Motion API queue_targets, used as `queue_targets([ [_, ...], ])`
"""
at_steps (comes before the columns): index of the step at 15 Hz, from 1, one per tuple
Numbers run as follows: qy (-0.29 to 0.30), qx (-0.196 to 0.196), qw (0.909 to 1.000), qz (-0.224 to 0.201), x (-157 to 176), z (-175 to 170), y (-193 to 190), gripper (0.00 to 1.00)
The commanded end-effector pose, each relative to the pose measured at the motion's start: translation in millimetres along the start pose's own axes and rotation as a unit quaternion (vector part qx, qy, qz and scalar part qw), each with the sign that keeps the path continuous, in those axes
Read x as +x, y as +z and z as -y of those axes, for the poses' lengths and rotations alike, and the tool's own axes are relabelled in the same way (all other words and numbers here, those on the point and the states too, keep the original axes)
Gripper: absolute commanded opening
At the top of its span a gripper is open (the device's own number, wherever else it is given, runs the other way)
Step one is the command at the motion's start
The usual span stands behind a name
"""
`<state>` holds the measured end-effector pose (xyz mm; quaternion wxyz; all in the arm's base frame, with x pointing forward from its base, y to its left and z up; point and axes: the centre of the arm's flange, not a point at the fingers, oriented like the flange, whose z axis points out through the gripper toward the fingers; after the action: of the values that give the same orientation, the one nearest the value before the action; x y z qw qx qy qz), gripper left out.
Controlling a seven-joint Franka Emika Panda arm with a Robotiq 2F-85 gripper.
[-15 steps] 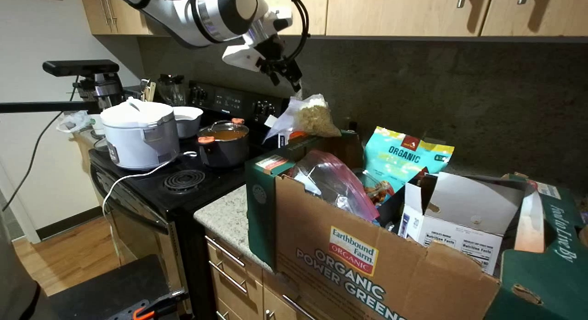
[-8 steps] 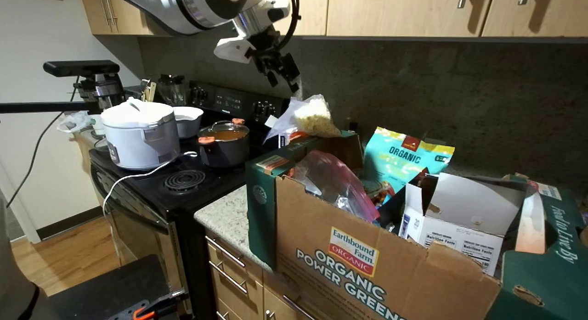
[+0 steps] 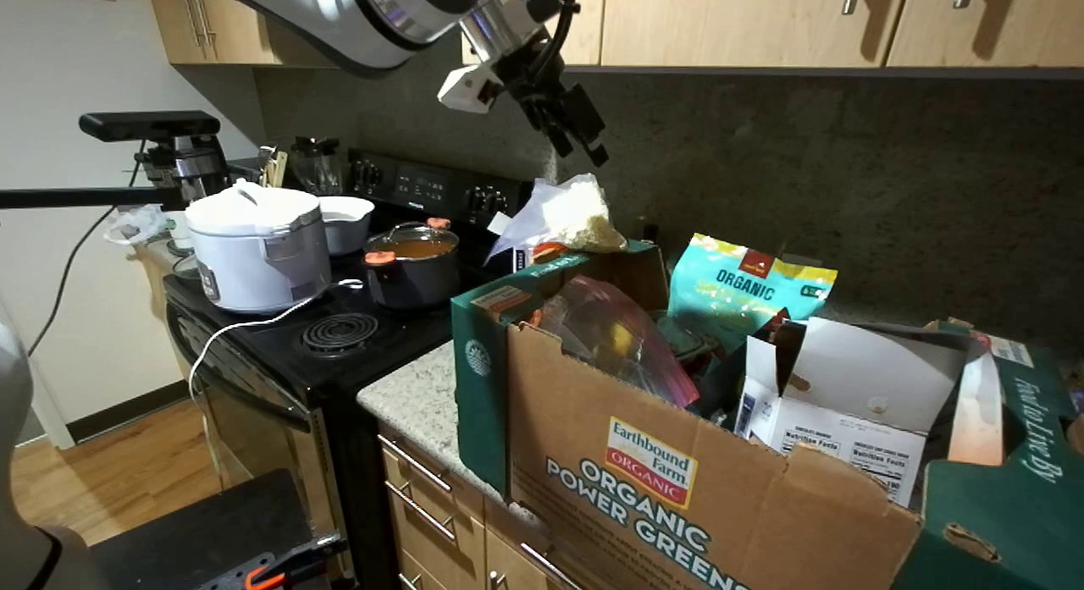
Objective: Pick up the popcorn bag and plastic container from the bag and put them on the countertop.
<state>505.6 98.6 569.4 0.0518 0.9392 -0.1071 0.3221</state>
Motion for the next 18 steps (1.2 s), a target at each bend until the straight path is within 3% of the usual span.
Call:
queue_targets([
  [1,0.028,-0.010,0.9994,-0.016,12,-13,12,1.00],
  [7,0.083,-0.015,0.9964,-0.007,30,-33,50,1.00],
  [18,0.184,0.012,0.9789,0.087,61,-84,156,1.00],
])
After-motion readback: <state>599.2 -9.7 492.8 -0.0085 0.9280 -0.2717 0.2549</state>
